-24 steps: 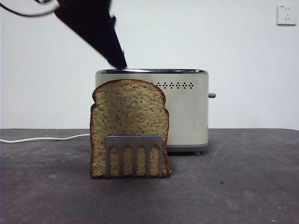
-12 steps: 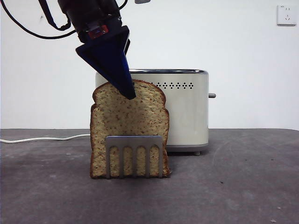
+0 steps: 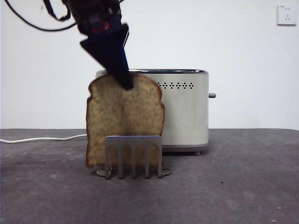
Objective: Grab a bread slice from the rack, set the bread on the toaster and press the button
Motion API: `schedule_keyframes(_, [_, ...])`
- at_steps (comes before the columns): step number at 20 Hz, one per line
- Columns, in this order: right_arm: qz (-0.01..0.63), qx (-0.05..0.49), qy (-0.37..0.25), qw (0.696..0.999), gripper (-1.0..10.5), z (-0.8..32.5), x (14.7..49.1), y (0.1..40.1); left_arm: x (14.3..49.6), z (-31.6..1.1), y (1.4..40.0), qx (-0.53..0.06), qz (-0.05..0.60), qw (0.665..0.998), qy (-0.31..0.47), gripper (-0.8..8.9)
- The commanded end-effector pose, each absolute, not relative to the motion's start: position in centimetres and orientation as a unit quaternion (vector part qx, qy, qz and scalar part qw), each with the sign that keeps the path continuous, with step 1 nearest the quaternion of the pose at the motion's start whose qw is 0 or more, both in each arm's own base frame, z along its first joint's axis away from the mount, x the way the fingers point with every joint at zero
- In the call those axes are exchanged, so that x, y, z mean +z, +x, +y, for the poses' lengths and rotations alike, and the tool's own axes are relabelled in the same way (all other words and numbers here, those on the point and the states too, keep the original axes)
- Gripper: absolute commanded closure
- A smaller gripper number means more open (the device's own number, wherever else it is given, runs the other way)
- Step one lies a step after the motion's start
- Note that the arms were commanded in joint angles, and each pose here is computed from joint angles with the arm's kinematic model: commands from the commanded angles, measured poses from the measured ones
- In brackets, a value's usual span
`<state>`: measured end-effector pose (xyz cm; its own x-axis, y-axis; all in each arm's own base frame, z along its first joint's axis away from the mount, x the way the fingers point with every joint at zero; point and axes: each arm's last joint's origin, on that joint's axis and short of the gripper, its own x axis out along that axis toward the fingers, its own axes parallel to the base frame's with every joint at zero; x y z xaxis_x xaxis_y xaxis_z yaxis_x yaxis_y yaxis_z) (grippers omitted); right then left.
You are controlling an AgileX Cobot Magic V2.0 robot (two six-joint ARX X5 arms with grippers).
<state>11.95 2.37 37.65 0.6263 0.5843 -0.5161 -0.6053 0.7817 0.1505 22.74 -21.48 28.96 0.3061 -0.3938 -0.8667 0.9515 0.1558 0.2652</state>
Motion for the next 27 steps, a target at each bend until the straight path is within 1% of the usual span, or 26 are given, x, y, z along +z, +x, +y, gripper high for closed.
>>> schedule_keyframes(1, [0.278, 0.331, -0.023, 0.901, 9.6, 2.4, 37.7, 11.9, 31.2, -21.7, 22.8, -0.49, 0.304, 0.696, 0.428, 8.22])
schedule_keyframes(4, [0.278, 0.331, -0.023, 0.901, 9.6, 2.4, 37.7, 11.9, 34.8, -21.6, 22.7, -0.486, 0.28, 0.71, 0.425, 8.22])
schedule_keyframes(7, [0.278, 0.331, -0.023, 0.901, 9.6, 2.4, 37.7, 11.9, 39.2, -21.3, 22.5, -0.478, 0.232, 0.737, 0.418, 8.22])
schedule_keyframes(10, [0.279, 0.331, -0.023, 0.901, 9.6, 2.4, 37.7, 11.9, 43.4, -20.9, 22.3, -0.434, 0.167, 0.778, 0.423, 8.22])
schedule_keyframes(12, [0.279, 0.331, -0.023, 0.901, 9.6, 2.4, 37.7, 11.9, 44.8, -20.8, 22.5, -0.405, 0.123, 0.79, 0.444, 8.22])
schedule_keyframes(14, [0.279, 0.331, -0.022, 0.901, 9.6, 2.4, 37.6, 11.9, 45.1, -20.8, 22.9, -0.397, 0.097, 0.787, 0.462, 8.22])
schedule_keyframes(17, [0.286, 0.331, -0.021, 0.899, 9.6, 2.4, 37.5, 11.8, 44.4, -21.1, 24.1, -0.396, 0.09, 0.776, 0.483, 8.22])
schedule_keyframes(23, [0.291, 0.331, -0.019, 0.897, 9.6, 2.4, 37.5, 11.8, 41.5, -21.9, 27.5, -0.394, 0.13, 0.753, 0.511, 8.22])
schedule_keyframes(27, [0.292, 0.331, -0.019, 0.897, 9.6, 2.4, 37.4, 11.8, 40.2, -22.2, 28.7, -0.399, 0.147, 0.746, 0.512, 8.23])
